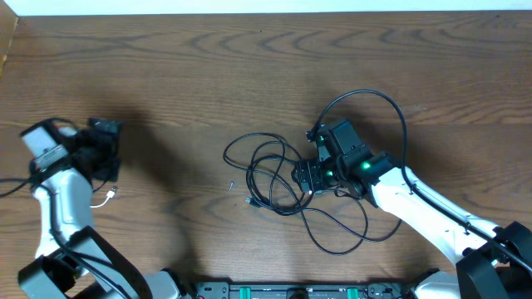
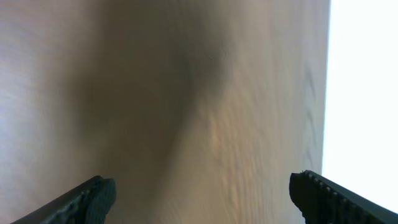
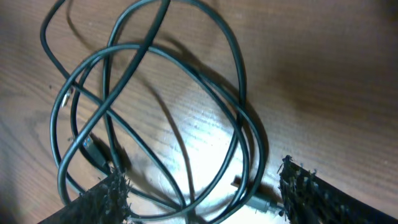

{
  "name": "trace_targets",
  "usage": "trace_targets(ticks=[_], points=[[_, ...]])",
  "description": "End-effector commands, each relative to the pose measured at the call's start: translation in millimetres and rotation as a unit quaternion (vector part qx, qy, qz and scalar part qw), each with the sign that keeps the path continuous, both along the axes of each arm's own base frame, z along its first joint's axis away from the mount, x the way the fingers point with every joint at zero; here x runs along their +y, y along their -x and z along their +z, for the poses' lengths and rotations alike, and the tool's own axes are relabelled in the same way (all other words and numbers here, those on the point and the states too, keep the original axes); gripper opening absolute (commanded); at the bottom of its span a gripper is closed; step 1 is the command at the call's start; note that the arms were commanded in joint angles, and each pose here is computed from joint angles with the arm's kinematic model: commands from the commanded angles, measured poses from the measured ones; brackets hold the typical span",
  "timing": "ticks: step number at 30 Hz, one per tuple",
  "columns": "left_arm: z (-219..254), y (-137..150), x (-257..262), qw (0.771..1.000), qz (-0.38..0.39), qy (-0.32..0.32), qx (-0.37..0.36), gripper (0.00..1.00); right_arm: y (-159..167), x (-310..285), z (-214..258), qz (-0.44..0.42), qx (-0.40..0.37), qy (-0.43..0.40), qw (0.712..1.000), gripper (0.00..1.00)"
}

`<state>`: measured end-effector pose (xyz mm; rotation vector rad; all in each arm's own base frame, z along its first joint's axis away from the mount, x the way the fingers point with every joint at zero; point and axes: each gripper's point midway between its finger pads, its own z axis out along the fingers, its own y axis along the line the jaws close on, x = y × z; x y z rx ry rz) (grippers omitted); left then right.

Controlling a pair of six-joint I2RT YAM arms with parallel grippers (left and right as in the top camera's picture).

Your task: Untangle cables

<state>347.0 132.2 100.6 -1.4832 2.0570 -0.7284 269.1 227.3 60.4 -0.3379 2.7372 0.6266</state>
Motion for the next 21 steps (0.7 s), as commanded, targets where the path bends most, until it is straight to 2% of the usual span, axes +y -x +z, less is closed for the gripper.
trace_targets(ticks=[1, 5, 8, 12, 18, 20, 21], points=[[38, -16, -39, 0.994, -0.087, -0.017, -0.064, 0.94, 6, 0, -3, -0.002, 0.019, -0.004, 1.0, 0.75], [74, -19, -81, 0.976, -0.169, -0.079, -0.115, 0.94, 10, -3, -6, -0.003, 0.029, 0.003, 1.0, 0.74], [89, -7, -98, 0.971, -0.179, -0.111, -0.112, 0.94, 13, -5, -7, -0.003, 0.035, 0.007, 0.999, 0.72], [95, 23, -112, 0.968, -0.19, -0.139, -0.084, 0.94, 18, -2, -7, 0.003, 0.044, 0.002, 0.999, 0.71], [97, 75, -139, 0.954, -0.252, -0.152, -0.054, 0.94, 14, -1, -6, 0.002, 0.034, 0.001, 0.999, 0.74], [97, 91, -145, 0.952, -0.261, -0.152, -0.049, 0.95, 12, 4, -4, -0.007, 0.034, -0.011, 0.999, 0.73], [97, 97, -147, 0.951, -0.264, -0.152, -0.049, 0.94, 12, 8, -2, -0.004, 0.031, -0.018, 0.999, 0.69]])
